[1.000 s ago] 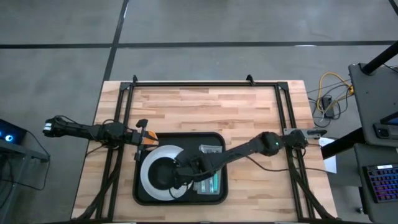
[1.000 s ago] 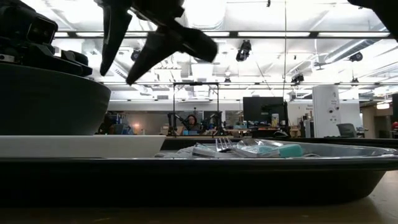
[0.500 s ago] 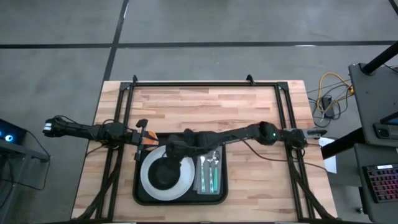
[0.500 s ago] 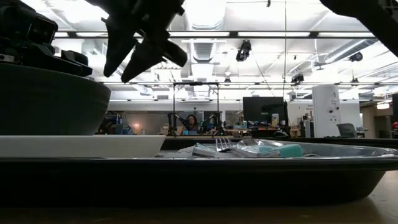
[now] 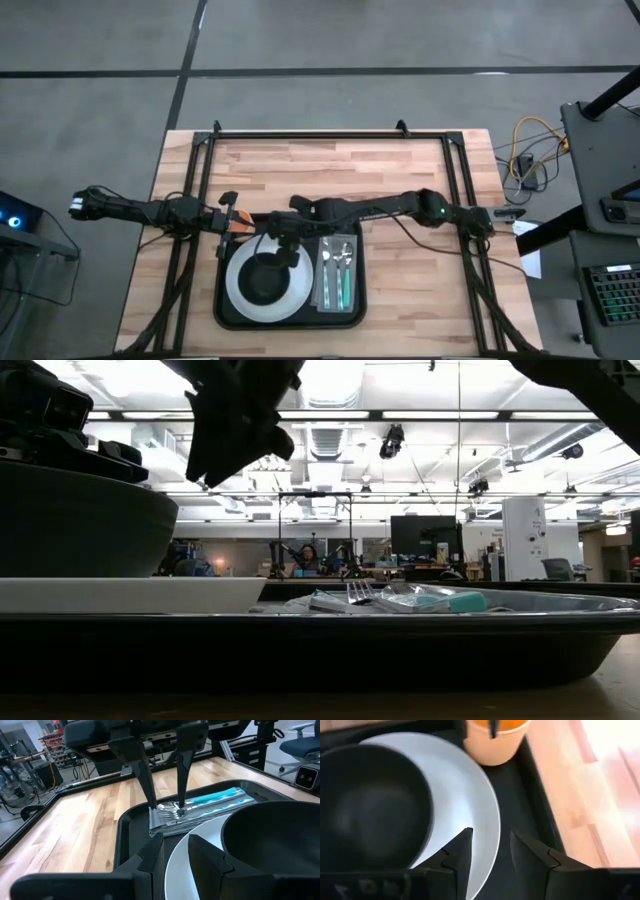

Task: Set up tray
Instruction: Return to Home Position

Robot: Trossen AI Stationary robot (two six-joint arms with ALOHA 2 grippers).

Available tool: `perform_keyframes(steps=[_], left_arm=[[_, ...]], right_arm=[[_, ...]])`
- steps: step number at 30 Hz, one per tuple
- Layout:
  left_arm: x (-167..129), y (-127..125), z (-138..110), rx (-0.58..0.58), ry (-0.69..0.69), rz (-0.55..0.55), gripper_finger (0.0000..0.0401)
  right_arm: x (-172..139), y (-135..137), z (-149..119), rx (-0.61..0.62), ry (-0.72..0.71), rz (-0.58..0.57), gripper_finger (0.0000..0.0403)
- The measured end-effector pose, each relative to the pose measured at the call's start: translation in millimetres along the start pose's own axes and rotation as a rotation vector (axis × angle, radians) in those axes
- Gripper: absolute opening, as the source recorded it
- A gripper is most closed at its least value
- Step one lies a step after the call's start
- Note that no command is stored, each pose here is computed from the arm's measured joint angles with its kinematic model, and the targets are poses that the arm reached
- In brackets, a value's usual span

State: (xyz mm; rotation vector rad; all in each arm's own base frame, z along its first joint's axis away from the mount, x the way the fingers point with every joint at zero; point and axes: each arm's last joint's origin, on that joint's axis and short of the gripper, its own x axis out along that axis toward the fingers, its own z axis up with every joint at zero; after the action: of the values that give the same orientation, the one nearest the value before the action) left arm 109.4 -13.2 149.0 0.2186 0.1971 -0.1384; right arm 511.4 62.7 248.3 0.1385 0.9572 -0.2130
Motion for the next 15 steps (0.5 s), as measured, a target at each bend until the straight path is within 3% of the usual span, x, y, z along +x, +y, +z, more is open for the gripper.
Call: perform_keyframes(steps=[7, 13, 15], left_arm=[[0, 0, 0, 0.0, 0.0, 0.0, 0.0071], [0, 0, 0, 0.0, 0.0, 0.0, 0.0071], [0, 0, 0, 0.0, 0.0, 0.0, 0.0071]], right_arm=[[0, -3, -1, -0.122, 0.044, 0.112, 0.0124], [3, -14, -19, -0.173, 0.121, 0.103, 0.013], [0, -22, -28, -0.177, 0.108, 0.148, 0.0132]])
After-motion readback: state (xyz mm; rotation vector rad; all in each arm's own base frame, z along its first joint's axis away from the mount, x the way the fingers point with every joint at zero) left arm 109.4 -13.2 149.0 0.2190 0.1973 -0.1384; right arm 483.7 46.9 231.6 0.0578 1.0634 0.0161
